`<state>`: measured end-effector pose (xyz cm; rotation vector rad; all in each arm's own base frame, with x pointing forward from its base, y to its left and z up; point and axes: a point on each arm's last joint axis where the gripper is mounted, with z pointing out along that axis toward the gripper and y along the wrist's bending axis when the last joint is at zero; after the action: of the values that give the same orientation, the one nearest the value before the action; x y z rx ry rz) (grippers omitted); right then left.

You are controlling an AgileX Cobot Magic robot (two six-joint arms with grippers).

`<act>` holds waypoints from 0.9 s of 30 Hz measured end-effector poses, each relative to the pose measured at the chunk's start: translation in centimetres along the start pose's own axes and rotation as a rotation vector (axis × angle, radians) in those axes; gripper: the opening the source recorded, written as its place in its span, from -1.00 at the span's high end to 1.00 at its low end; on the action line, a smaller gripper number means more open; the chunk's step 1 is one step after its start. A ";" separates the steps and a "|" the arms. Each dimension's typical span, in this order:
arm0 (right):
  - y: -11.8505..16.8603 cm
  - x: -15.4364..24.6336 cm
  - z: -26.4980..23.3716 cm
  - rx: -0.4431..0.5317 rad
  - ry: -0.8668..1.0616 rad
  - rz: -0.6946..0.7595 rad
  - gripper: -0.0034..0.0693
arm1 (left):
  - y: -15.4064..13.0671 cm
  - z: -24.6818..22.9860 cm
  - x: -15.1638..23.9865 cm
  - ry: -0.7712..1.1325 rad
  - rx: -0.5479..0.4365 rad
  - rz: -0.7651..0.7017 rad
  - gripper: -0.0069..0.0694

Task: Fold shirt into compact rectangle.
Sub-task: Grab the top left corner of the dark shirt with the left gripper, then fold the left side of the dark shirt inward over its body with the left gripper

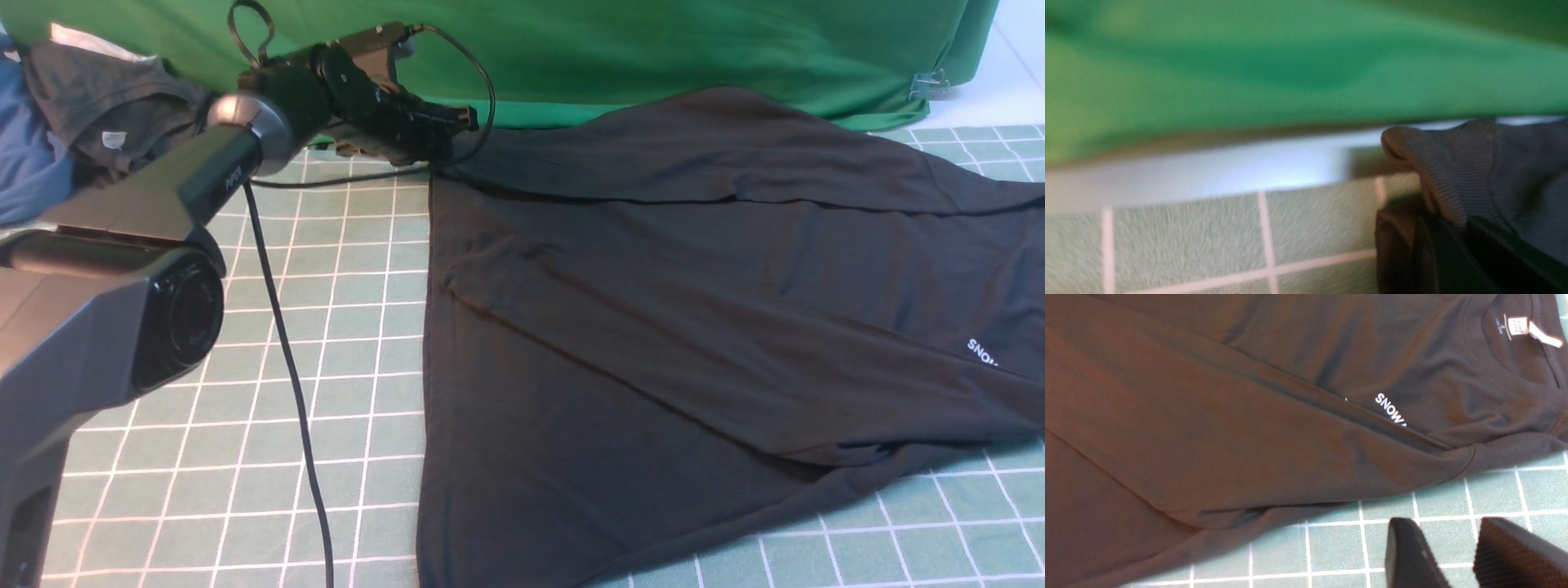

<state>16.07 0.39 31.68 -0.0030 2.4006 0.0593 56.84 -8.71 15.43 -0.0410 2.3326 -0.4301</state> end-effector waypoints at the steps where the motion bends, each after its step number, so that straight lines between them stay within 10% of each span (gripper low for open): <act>1: 0.0 0.0 0.0 0.000 0.001 0.000 0.26 | -0.1 -0.3 -0.3 -0.007 0.001 0.002 0.79; 18: 0.0 0.0 0.0 -0.002 0.001 0.002 0.27 | -0.7 -2.1 -0.5 0.097 0.038 -0.019 0.79; 27: 0.0 -0.5 0.0 0.001 -0.052 -0.052 0.82 | -5.4 -13.8 -5.1 0.189 0.110 -0.028 0.79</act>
<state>16.41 0.39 32.00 -0.0630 2.3477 0.0335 50.51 -8.97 29.76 0.0205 2.4917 -0.5982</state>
